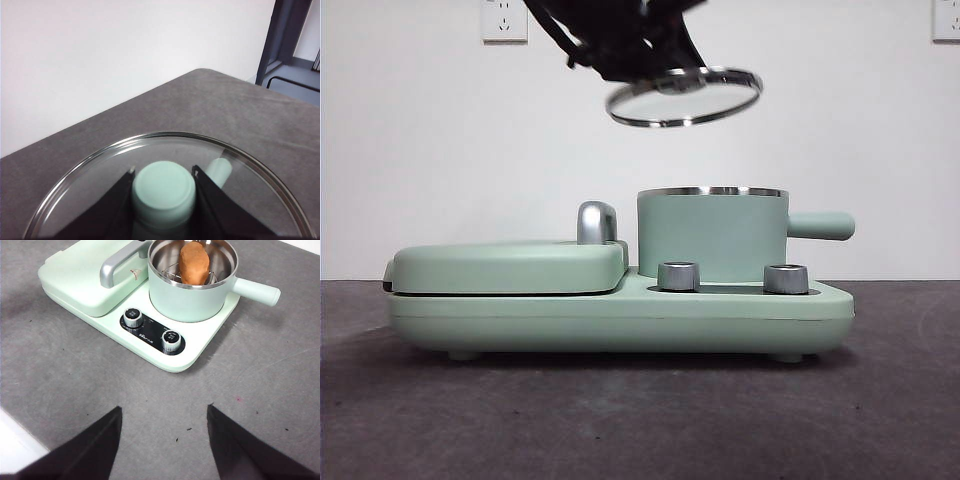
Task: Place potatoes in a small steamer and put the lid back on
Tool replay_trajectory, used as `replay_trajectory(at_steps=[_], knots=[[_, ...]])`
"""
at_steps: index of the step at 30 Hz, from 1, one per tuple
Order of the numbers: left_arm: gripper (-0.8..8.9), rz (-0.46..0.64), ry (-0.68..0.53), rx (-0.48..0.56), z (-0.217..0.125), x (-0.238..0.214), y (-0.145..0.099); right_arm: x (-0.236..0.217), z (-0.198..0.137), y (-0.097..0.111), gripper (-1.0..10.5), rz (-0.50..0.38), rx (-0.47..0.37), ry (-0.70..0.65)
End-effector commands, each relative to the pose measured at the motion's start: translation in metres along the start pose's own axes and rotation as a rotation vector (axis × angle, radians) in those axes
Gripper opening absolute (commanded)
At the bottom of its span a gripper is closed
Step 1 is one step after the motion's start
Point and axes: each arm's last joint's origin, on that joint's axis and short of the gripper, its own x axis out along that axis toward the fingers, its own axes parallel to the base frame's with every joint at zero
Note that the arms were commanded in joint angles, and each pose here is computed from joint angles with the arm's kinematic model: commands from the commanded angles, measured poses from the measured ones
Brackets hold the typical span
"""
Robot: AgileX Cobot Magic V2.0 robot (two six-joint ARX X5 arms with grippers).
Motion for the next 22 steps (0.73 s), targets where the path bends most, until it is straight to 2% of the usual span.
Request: replay_trajectory(at_steps=[1,9,22], knots=[[0.15,-0.011,-0.032,0.04,0.003,0.016,-0.001,-0.001,0.002,0.0,2.7,0.006,0.008,-0.01],[0.15,-0.014,-0.05,0.061,-0.018,0.04,0.001,-0.001,0.002,0.0,2.7,0.001,0.008,-0.011],[0.15,-0.047,-0.002,0.062,-0.038,0.053,-0.004,-0.001,0.002,0.0,2.7,-0.002,0.007,-0.011]])
